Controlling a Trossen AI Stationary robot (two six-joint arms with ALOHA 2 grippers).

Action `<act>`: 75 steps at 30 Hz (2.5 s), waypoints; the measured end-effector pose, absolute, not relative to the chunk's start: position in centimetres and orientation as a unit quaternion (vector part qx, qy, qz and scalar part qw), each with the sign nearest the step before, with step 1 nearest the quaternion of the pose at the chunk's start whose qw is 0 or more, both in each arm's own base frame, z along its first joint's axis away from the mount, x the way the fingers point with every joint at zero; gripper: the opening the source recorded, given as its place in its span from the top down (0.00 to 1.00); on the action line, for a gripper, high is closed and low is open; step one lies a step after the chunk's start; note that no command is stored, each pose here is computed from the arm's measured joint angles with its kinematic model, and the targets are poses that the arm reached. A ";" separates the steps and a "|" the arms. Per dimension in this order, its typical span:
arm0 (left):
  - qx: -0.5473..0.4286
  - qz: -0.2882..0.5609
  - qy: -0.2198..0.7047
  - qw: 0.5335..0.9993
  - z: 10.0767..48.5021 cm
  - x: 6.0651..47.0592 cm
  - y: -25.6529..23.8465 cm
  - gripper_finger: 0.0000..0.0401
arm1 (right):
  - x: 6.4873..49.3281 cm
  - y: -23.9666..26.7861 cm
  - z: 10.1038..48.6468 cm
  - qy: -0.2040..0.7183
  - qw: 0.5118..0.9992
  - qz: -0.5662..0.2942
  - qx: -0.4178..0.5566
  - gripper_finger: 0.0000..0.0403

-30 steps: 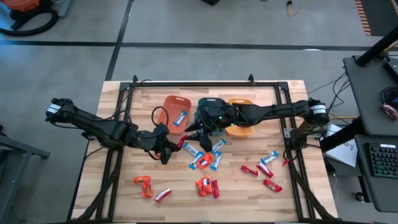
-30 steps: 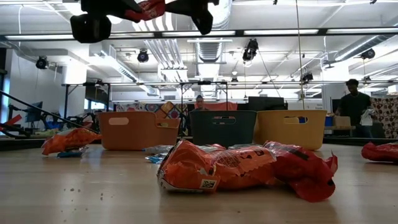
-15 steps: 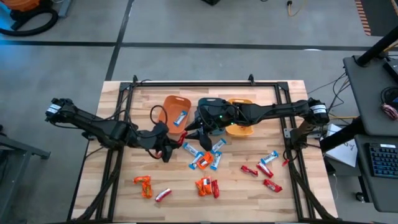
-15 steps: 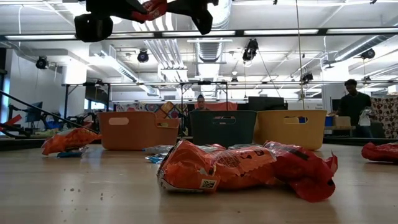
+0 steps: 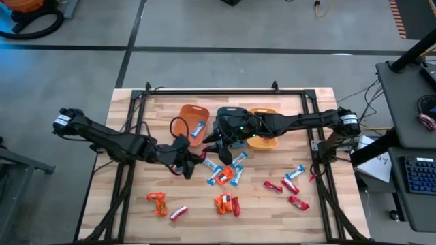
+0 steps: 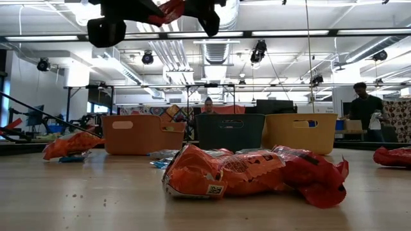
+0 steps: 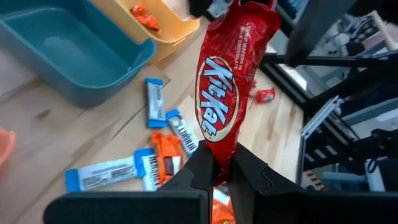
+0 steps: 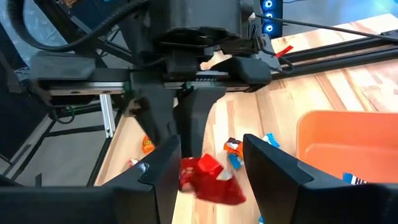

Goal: Sort candy
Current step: Put the red chocolate bar into the blue bin

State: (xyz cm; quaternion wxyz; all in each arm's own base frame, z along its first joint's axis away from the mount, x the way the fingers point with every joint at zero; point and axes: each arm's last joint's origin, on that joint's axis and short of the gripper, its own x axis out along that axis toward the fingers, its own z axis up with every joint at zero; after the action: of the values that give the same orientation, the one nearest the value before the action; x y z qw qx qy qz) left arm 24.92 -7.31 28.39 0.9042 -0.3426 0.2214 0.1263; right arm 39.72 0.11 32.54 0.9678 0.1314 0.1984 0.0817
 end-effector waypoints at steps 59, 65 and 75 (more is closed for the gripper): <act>-0.353 0.205 0.488 0.772 24.6 21.0 -6.6 0.57 | 36.6 -12.5 22.6 0.481 0.803 -0.266 0.231 0.95; -0.350 0.234 0.503 0.754 24.3 20.4 -6.4 0.57 | 36.8 -12.3 22.3 0.485 0.803 -0.248 0.243 0.95; -0.318 0.265 0.544 0.729 22.9 20.7 -6.5 0.49 | 36.9 -12.3 22.4 0.481 0.801 -0.243 0.262 0.95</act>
State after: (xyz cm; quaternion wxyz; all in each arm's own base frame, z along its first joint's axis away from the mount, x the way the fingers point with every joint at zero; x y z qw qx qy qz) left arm 20.68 -6.45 22.85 0.7295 -0.3181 0.5442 0.2654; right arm 36.87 -12.27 22.40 0.8008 0.2618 0.4809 -0.2426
